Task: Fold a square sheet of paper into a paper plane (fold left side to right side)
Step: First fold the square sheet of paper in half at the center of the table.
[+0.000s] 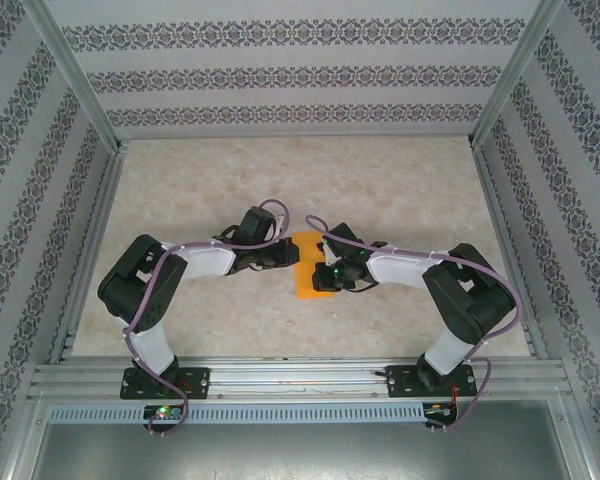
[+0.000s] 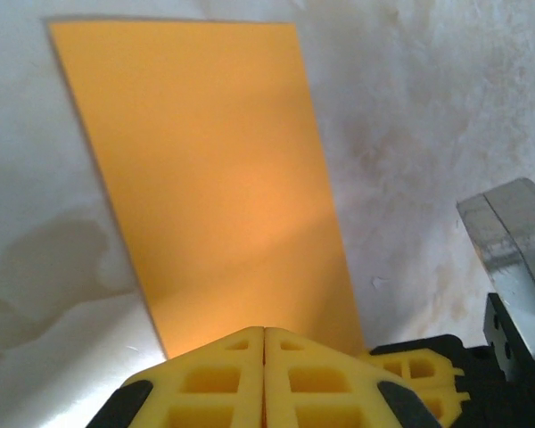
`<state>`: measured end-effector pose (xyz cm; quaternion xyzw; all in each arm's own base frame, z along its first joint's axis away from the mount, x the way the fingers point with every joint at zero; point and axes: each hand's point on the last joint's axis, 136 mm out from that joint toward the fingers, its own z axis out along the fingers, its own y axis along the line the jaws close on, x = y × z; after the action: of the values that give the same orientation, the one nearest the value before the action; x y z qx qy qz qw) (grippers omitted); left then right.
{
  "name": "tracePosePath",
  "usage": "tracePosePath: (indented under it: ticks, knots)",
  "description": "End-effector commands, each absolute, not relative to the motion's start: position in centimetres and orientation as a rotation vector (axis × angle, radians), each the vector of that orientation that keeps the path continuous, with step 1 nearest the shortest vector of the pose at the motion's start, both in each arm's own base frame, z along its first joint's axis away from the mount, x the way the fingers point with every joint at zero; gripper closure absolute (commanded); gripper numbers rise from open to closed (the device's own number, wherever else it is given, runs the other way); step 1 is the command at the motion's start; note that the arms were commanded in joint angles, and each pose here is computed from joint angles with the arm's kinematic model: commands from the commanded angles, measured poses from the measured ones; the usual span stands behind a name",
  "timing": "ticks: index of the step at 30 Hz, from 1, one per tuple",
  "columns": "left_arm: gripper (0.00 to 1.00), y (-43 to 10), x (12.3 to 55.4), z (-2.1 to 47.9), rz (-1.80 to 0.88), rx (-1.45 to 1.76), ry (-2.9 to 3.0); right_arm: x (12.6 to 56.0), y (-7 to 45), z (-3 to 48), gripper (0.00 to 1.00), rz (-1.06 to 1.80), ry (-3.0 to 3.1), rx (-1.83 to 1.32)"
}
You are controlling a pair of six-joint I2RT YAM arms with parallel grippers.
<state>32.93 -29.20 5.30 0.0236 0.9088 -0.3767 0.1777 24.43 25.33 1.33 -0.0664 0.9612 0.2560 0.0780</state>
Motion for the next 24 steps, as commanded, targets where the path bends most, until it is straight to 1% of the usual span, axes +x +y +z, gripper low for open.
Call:
tracePosePath:
  ticks: [1, 8, 12, 16, 20, 22, 24]
  knots:
    - [0.92, -30.2, 32.2, 4.1, -1.110, 0.054, 2.602, 20.9, 22.6, -1.8, 1.00, 0.606, 3.053, -0.159]
    - [0.92, -29.6, 32.0, 1.7, -1.028, 0.031, 2.686, 21.3, 23.4, -1.1, 1.00, 0.657, 3.026, -0.160]
    - [0.94, -28.8, 31.6, 0.6, -0.960, 0.025, 2.734, 22.4, 24.8, 1.0, 0.87, 0.755, 2.966, -0.154]
    - [0.95, -28.5, 31.2, 0.2, -0.944, 0.029, 2.749, 24.3, 25.8, 4.7, 0.75, 0.852, 2.865, -0.159]
    - [0.96, -28.4, 31.1, 0.2, -0.944, 0.033, 2.747, 25.1, 24.2, 6.7, 0.64, 0.886, 2.816, -0.117]
    - [0.96, -28.5, 31.1, 0.2, -0.947, 0.035, 2.746, 24.8, 22.8, 6.5, 0.60, 0.907, 2.826, -0.072]
    - [0.96, -28.5, 31.2, 0.3, -0.951, 0.037, 2.744, 24.2, 21.5, 5.9, 0.57, 0.913, 2.849, -0.032]
